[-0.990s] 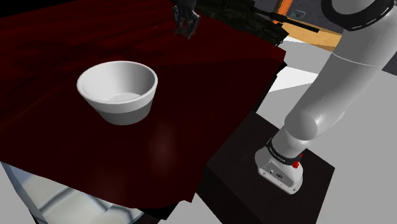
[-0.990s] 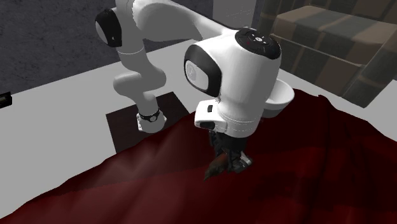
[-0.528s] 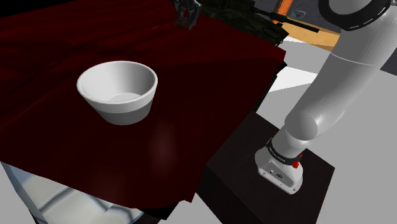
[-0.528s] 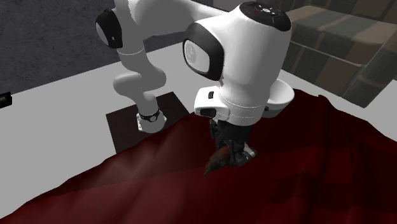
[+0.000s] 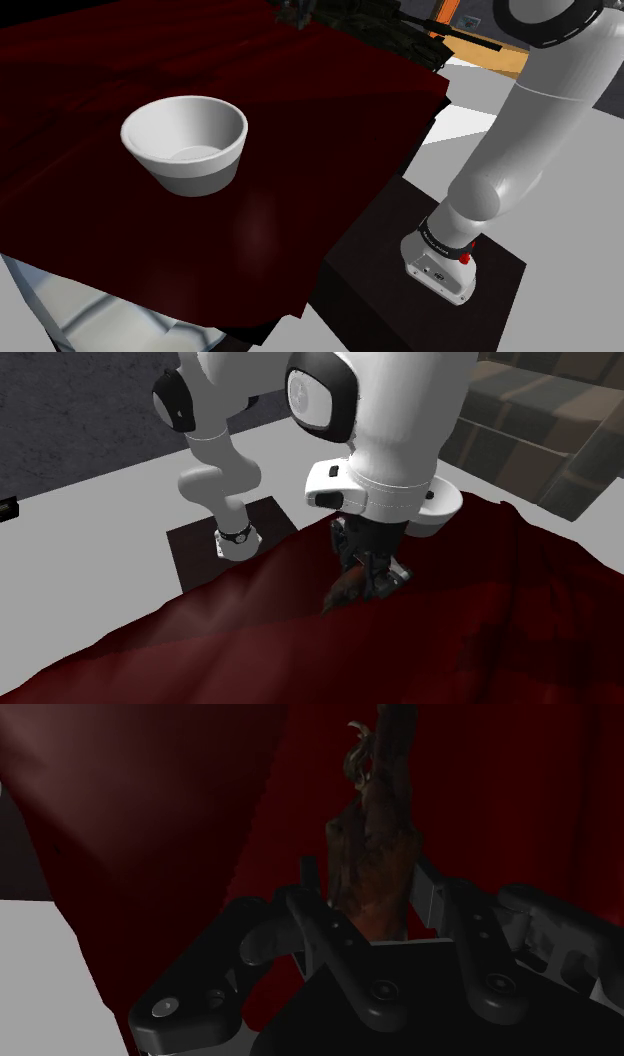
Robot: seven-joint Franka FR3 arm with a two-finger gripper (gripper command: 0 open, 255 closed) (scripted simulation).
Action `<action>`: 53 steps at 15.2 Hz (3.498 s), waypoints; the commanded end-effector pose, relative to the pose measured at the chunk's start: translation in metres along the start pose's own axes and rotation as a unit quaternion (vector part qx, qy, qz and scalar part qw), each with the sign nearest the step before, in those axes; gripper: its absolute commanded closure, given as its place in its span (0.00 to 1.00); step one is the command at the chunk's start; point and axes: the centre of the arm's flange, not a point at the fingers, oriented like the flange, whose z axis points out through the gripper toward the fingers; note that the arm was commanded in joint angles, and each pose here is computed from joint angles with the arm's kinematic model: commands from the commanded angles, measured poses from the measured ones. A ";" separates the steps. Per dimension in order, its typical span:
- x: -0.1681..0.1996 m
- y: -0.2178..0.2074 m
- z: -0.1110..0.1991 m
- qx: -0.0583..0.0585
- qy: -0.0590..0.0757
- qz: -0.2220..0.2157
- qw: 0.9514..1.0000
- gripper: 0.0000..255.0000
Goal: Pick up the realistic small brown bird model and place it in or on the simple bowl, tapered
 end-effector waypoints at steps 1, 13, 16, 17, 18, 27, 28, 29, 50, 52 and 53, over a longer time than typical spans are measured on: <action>-0.012 0.004 -0.006 0.000 0.000 0.000 1.000 1.00; -0.161 0.057 -0.011 0.000 0.000 0.000 1.000 1.00; -0.198 0.070 -0.012 0.000 0.000 0.000 1.000 1.00; -0.211 0.074 -0.012 0.000 0.000 0.000 1.000 1.00; -0.223 0.079 -0.013 0.000 0.000 0.000 1.000 1.00; -0.335 0.119 -0.017 0.000 0.000 0.000 1.000 1.00; -0.347 0.123 -0.017 0.000 0.000 0.000 1.000 1.00; -0.360 0.128 -0.017 0.000 0.000 0.000 1.000 1.00; -0.393 0.138 0.047 0.000 0.000 0.000 1.000 1.00; -0.393 0.138 0.047 0.000 0.000 0.000 1.000 1.00; -0.393 0.138 0.047 0.000 0.000 0.000 1.000 0.00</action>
